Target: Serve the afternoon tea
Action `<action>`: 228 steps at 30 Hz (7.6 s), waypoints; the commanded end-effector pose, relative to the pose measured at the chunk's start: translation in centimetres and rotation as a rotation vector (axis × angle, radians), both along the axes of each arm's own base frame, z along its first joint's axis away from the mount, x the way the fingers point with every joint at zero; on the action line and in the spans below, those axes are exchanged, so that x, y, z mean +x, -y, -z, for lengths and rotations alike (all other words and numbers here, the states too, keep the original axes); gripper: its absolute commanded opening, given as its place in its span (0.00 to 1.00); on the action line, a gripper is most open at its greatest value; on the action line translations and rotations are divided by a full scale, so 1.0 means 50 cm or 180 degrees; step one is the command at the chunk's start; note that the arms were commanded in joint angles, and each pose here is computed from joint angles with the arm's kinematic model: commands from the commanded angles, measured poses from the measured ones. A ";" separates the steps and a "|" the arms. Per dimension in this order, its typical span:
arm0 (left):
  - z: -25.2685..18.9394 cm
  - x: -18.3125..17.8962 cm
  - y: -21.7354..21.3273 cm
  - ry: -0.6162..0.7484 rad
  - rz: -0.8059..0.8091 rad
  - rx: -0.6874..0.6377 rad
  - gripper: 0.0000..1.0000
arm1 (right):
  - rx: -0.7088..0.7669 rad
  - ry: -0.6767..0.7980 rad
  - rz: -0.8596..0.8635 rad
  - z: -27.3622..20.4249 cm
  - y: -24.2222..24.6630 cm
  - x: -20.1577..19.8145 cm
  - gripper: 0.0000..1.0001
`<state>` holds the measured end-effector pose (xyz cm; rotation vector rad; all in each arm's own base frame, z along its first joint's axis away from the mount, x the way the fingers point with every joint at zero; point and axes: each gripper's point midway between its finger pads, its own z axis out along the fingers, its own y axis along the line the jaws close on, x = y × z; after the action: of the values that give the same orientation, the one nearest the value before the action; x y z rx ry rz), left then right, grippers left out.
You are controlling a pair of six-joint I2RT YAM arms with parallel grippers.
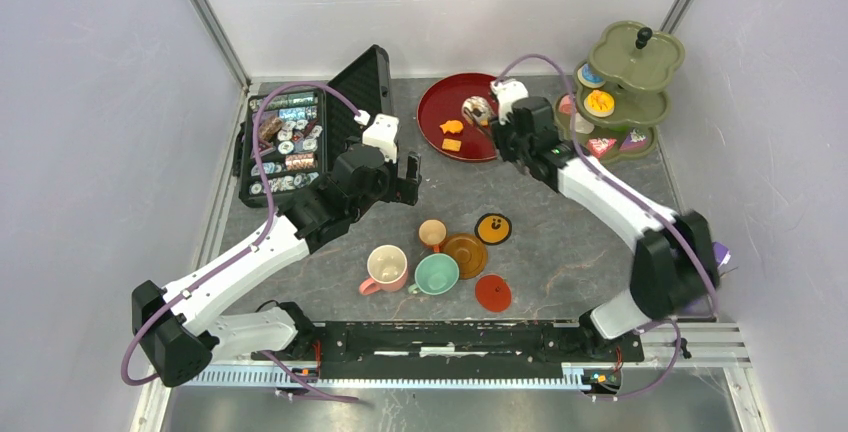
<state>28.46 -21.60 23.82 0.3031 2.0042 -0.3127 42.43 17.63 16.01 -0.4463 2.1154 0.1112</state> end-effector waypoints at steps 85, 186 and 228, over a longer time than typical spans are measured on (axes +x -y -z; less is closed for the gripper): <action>-0.069 -0.020 0.010 0.0103 0.0160 -0.0467 1.00 | 0.0366 0.0429 0.2037 -0.223 0.535 -0.222 0.58; -0.051 -0.004 0.003 0.0048 0.0078 -0.0404 1.00 | 0.0452 0.0761 0.1559 -0.380 0.478 -0.004 0.28; -0.049 0.003 -0.005 0.0066 -0.0009 -0.0367 1.00 | 0.0388 -0.0109 0.0098 -0.110 -0.077 0.032 0.60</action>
<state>28.08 -21.54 24.96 0.2934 1.9914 -0.4044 43.50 21.08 22.26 -0.3892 2.1163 0.3089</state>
